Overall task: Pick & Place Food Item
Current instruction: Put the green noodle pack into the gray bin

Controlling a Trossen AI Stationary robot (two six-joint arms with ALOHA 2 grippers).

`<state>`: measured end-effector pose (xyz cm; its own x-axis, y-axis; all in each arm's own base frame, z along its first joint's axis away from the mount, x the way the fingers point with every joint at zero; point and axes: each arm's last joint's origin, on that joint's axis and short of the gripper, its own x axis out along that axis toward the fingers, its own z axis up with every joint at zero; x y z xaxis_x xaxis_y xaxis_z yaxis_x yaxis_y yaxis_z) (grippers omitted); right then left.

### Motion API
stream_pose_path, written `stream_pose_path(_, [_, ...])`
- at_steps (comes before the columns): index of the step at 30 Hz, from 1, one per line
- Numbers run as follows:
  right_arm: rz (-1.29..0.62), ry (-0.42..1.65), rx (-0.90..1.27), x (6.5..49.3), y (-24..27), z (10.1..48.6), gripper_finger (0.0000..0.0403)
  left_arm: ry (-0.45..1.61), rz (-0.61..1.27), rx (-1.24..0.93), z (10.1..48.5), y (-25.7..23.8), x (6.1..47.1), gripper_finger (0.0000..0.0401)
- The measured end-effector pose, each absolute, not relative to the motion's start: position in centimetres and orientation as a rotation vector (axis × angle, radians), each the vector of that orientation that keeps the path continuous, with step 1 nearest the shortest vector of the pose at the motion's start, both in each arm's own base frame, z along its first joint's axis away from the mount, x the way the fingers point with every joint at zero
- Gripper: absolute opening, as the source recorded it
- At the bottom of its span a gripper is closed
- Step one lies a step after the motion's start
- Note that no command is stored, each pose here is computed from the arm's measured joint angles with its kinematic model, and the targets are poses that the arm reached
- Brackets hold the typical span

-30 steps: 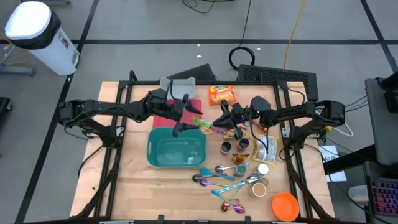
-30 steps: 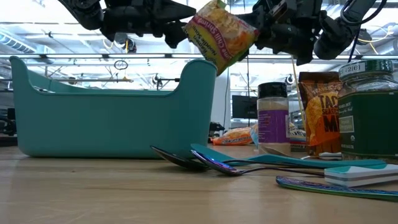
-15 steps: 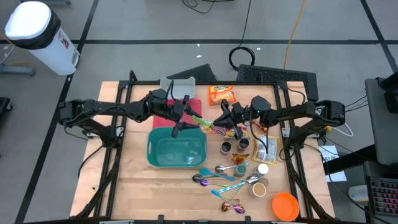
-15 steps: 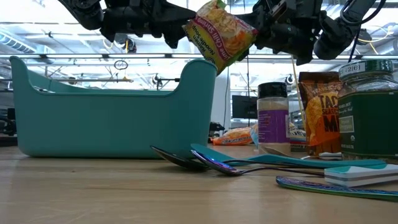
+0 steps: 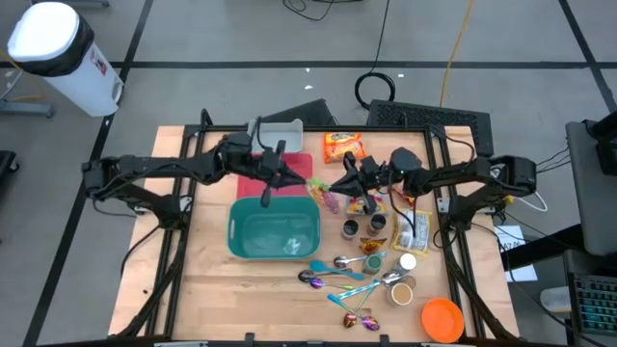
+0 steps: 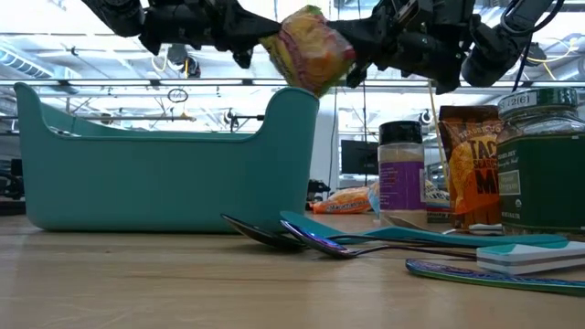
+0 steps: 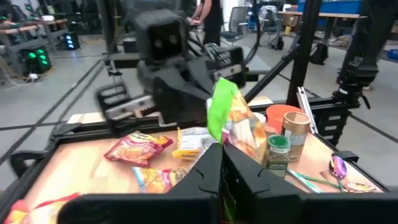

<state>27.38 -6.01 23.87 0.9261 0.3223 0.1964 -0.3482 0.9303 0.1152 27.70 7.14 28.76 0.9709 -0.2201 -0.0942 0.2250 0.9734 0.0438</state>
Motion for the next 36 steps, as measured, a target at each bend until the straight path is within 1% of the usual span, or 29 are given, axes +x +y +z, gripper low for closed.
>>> stream_pose_path(4, [0.351,-0.173,0.149,27.2,-5.9,24.2,0.0017,0.075,-0.209,0.061,30.1,7.1,26.3,0.0004])
stream_pose_path(7, [0.348,-0.157,0.156,27.0,-5.9,24.3,0.0036,0.085,-0.167,0.070,30.7,7.2,25.2,0.0008])
stream_pose_path(16, [0.343,-0.114,0.173,27.0,-5.9,24.0,0.0109,0.190,0.107,0.102,31.6,7.3,22.3,0.0004])
stream_pose_path(20, [0.341,-0.106,0.171,27.0,-5.9,23.9,0.0126,0.225,0.293,0.091,31.7,7.6,21.7,0.0007])
stream_pose_path(26, [0.341,-0.106,0.171,27.0,-5.9,23.9,0.0132,0.222,0.699,0.026,31.1,9.0,21.5,0.0006])
stream_pose_path(30, [0.341,-0.106,0.171,27.0,-5.9,23.9,0.0128,0.185,0.974,-0.072,28.9,10.6,21.4,0.0006])
stream_pose_path(32, [0.341,-0.107,0.171,27.0,-5.9,23.9,0.0127,0.137,1.052,-0.116,27.5,11.4,21.2,0.0004])
stream_pose_path(36, [0.341,-0.107,0.171,27.0,-5.9,23.9,0.0126,0.047,1.153,-0.212,24.5,12.7,20.8,0.0011])
